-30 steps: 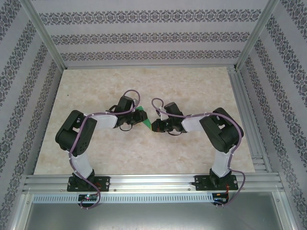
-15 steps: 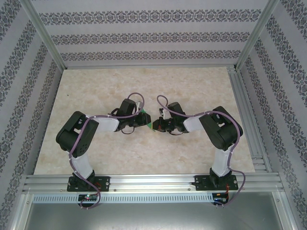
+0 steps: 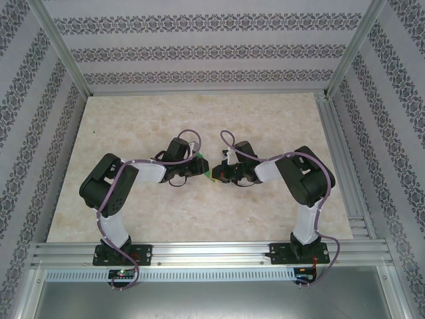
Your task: Fold a paper plane with a square sheet of paper (pick it up from the middle)
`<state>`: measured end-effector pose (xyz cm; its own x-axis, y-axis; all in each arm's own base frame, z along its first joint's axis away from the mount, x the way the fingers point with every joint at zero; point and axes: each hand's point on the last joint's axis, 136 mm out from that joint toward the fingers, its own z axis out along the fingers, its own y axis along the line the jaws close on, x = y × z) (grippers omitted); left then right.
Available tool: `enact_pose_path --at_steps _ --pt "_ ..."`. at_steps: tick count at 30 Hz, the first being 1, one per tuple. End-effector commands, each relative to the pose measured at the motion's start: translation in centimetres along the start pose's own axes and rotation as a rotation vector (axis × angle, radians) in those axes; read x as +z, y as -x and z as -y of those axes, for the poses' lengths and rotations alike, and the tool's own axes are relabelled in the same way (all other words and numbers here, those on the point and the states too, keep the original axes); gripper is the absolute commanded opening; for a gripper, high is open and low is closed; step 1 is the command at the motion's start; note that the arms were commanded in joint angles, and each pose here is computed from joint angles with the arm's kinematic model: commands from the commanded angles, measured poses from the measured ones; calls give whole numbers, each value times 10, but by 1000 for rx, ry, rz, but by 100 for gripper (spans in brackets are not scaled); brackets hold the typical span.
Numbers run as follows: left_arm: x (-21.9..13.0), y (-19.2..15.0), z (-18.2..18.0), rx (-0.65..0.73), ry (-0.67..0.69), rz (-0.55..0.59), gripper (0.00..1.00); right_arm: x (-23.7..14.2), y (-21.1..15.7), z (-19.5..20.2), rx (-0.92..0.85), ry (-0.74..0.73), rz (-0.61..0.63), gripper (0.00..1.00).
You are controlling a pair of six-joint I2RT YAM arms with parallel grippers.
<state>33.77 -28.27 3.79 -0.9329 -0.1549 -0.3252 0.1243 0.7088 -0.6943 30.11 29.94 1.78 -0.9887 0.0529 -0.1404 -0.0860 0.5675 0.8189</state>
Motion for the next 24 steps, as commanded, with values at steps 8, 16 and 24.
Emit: enact_pose_path --at_steps 8,16,24 --pt "1 4 -11 -17 84 26 30 1 -3 18 16 -66 -27 4" --pt "1 1 -23 -74 134 27 30 -7 -1 -8 -134 -19 -40 17" --pt "0 2 -27 -119 160 32 30 -4 -11 -5 -269 -88 -93 18"
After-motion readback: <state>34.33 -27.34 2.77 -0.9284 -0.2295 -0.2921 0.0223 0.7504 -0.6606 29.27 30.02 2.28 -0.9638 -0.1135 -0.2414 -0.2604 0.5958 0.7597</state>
